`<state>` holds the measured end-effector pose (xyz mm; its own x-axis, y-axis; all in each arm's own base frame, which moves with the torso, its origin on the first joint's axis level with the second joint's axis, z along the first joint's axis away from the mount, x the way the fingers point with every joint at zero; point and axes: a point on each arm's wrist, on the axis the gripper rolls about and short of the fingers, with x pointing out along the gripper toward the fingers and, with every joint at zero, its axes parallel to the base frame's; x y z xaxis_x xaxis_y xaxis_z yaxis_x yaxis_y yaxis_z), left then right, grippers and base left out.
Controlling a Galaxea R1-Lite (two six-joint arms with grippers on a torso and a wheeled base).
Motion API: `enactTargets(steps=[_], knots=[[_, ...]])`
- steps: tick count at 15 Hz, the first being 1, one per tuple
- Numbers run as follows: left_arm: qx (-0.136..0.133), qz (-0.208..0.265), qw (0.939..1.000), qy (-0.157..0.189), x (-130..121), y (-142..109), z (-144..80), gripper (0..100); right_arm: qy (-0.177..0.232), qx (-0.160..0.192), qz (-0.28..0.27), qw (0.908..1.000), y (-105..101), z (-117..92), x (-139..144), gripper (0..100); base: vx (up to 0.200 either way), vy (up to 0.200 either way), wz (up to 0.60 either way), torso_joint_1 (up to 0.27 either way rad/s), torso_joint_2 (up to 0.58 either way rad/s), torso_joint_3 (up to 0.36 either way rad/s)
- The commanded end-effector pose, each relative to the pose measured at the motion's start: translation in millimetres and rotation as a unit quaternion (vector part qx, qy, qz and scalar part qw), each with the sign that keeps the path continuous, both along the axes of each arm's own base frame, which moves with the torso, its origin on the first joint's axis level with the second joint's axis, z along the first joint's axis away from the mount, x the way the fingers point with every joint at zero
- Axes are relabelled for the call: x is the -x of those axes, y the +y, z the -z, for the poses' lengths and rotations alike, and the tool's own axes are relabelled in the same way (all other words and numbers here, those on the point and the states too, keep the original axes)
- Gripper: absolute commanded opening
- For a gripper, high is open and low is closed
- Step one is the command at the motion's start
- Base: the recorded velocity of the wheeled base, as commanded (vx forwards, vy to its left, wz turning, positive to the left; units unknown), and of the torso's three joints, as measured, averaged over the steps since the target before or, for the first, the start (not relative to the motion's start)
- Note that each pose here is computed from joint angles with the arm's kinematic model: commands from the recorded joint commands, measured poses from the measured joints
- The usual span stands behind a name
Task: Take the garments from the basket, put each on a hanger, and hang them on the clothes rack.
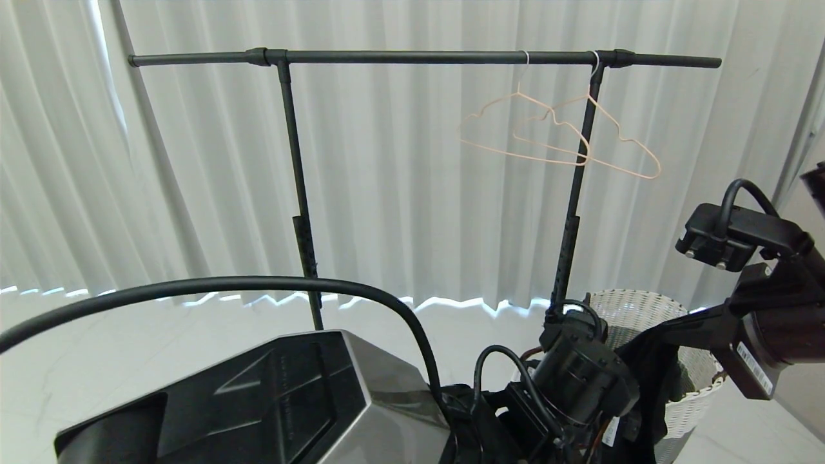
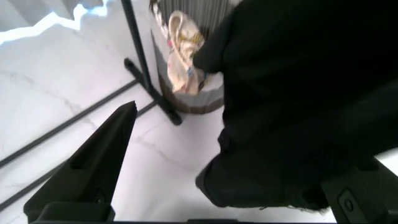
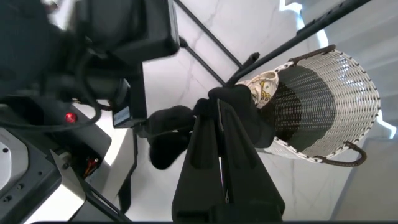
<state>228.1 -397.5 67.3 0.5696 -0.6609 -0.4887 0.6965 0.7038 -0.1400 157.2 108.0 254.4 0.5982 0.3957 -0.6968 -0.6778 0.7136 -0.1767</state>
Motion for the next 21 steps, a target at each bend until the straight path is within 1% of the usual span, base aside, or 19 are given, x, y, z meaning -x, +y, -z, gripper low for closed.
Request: enactTargets(steps=[1, 2, 6, 10, 11, 14, 17, 18, 19, 20, 21], knots=[[-0.018, -0.001, 0.9998, 0.009, -2, -1, 18, 100, -0.001, 0.0, -0.001, 1.0, 0, 0, 0, 0, 0.0, 0.0, 0.0, 0.0, 0.0, 0.0], [-0.02, 0.0, 0.9998, 0.01, -2, -2, 20, 100, -0.001, 0.0, -0.001, 1.0, 0, 0, 0, 0, 0.0, 0.0, 0.0, 0.0, 0.0, 0.0], [-0.042, 0.0, 0.999, 0.014, 2, 6, 28, 100, 0.0, 0.0, -0.001, 1.0, 0, 0, 0, 0, 0.0, 0.0, 0.0, 0.0, 0.0, 0.0], [-0.044, -0.007, 0.999, 0.009, 3, 7, 26, 100, 0.001, 0.001, -0.001, 1.0, 0, 1, 0, 0, 0.0, 0.0, 0.0, 0.0, 0.0, 0.0], [-0.045, -0.007, 0.9989, 0.009, 3, 7, 26, 0, 0.001, 0.001, -0.001, 1.0, 0, 1, 0, 0, 0.0, 0.0, 0.0, 0.0, 0.0, 0.0], [-0.046, -0.01, 0.9988, 0.008, 4, 8, 25, 0, 0.002, 0.002, -0.001, 1.0, 1, 1, 0, 0, 0.0, 0.0, 0.0, 0.0, 0.0, 0.0], [-0.07, -0.012, 0.9974, 0.012, 20, 20, 28, 0, 0.007, 0.002, 0.0, 1.0, 1, 3, -1, 0, 0.0, 0.0, 0.0, 0.0, 0.0, 0.0], [-0.061, -0.012, 0.9979, 0.014, 26, 26, 18, 0, 0.014, 0.005, 0.002, 0.9999, 1, 7, -1, 0, 0.0, 0.0, 0.0, 0.0, 0.0, 0.0], [-0.041, -0.018, 0.9987, 0.026, 33, 36, 2, 0, 0.022, 0.002, 0.003, 0.9998, 2, 9, -2, 0, 0.0, 0.0, 0.0, 0.0, 0.0, 0.0], [-0.025, -0.02, 0.999, 0.03, 38, 44, -12, 0, 0.032, -0.006, -0.003, 0.9995, 4, 11, -3, 0, 0.0, 0.0, 0.0, 0.0, 0.0, 0.0], [-0.01, -0.027, 0.9989, 0.037, 45, 57, -28, 0, 0.04, -0.015, -0.012, 0.999, 5, 12, -4, 0, 0.0, 0.0, 0.0, 0.0, 0.0, 0.0]])
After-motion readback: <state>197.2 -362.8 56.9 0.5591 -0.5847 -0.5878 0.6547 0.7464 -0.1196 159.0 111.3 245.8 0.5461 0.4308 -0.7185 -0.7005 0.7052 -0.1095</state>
